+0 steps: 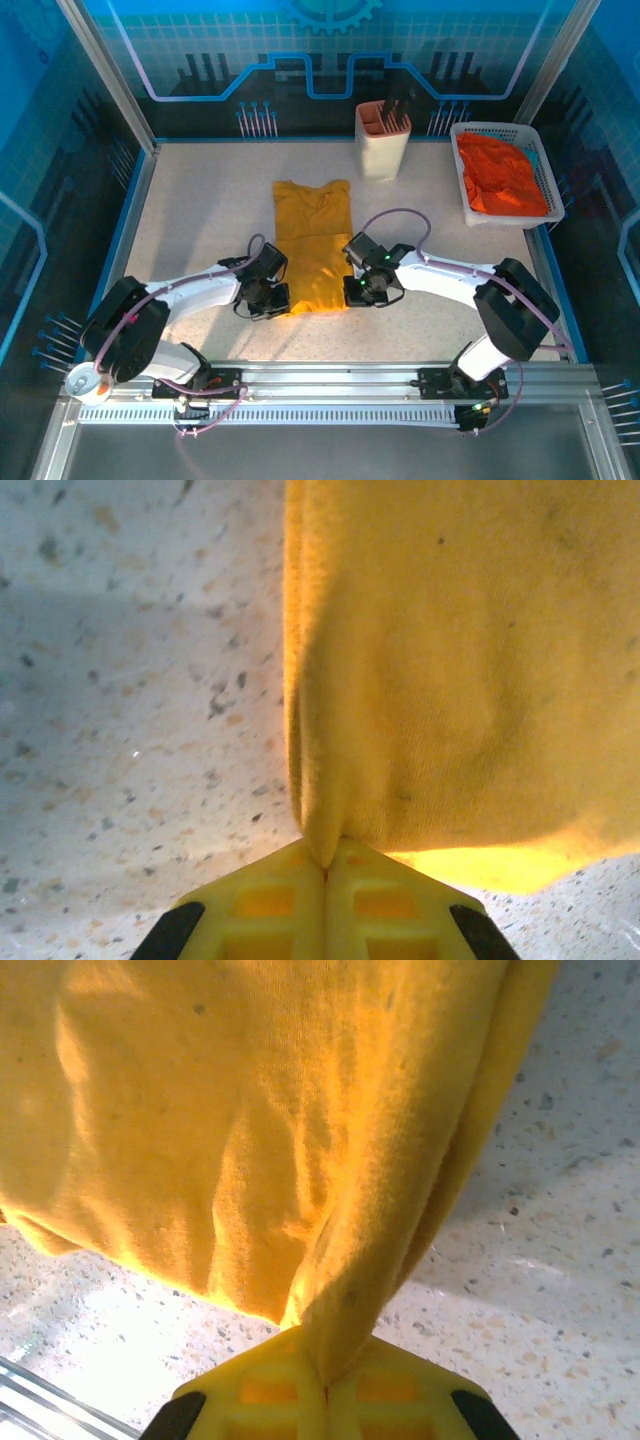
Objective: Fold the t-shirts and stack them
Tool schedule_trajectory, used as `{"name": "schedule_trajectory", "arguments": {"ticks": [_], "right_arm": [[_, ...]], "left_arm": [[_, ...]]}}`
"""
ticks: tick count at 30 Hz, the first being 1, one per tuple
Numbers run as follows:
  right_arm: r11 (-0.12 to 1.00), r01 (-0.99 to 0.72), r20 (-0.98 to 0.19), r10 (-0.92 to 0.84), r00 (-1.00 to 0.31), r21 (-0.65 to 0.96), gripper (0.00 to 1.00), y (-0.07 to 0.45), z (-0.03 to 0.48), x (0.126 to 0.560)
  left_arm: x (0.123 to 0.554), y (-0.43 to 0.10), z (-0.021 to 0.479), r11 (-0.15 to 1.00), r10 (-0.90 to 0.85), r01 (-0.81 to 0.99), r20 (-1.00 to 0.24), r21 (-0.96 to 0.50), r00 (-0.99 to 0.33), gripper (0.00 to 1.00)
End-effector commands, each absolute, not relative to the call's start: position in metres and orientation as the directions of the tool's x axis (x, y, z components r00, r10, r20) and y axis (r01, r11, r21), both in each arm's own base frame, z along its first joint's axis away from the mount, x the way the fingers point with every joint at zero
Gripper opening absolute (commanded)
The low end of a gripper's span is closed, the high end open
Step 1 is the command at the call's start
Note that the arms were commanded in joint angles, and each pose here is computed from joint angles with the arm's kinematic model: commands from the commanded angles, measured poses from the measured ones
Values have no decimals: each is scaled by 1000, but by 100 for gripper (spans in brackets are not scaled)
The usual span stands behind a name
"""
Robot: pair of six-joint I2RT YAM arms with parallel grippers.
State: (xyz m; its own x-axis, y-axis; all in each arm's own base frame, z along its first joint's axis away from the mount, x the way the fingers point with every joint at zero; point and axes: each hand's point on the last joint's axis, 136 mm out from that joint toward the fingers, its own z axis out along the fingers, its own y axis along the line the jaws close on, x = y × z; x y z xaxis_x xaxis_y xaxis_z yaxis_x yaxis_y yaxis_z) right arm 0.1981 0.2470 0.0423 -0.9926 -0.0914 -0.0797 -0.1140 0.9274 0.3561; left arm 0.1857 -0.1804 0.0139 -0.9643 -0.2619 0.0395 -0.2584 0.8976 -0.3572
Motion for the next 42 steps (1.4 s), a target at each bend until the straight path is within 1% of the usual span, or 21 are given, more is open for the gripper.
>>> {"name": "schedule_trajectory", "arguments": {"ticks": [1, 10, 14, 17, 20, 24, 28, 30, 31, 35, 38, 42], "right_arm": [[947, -103, -41, -95, -995, 303, 0, 226, 36, 184], [944, -73, -38, -64, -997, 322, 0, 211, 40, 166], [933, -57, -47, -43, -998, 356, 0, 212, 48, 156], [929, -47, -61, -26, -998, 367, 0, 210, 55, 148], [926, -43, -92, -9, -996, 376, 0, 208, 70, 147], [924, -48, -162, 15, -987, 379, 0, 203, 94, 155], [914, -62, -231, 36, -972, 402, 0, 206, 122, 172], [917, -60, -241, 40, -970, 394, 0, 206, 128, 179], [914, -66, -260, 45, -964, 401, 0, 208, 139, 186], [908, -69, -283, 55, -958, 412, 0, 211, 150, 202], [894, -78, -299, 65, -952, 442, 0, 215, 159, 217], [891, -108, -320, 43, -946, 441, 0, 218, 164, 236]], "left_arm": [[171, -181, 12, 893, -256, -259, 57, -368, -965, 0], [146, -181, 20, 891, -262, -258, 40, -374, -964, 0], [132, -183, 26, 881, -272, -263, 36, -393, -962, 0], [124, -184, 37, 871, -286, -273, 32, -408, -958, 0], [125, -186, 58, 853, -302, -270, -1, -447, -953, 0], [131, -184, 81, 835, -336, -277, -42, -476, -941, 0], [141, -192, 102, 831, -323, -242, -81, -501, -943, 0], [148, -196, 111, 835, -311, -217, -110, -505, -944, 0], [153, -197, 115, 840, -306, -205, -126, -503, -944, 0], [172, -202, 135, 841, -317, -187, -182, -508, -931, 0], [189, -202, 146, 828, -343, -195, -198, -526, -918, 0], [212, -199, 158, 819, -367, -201, -221, -537, -904, 0]]}}
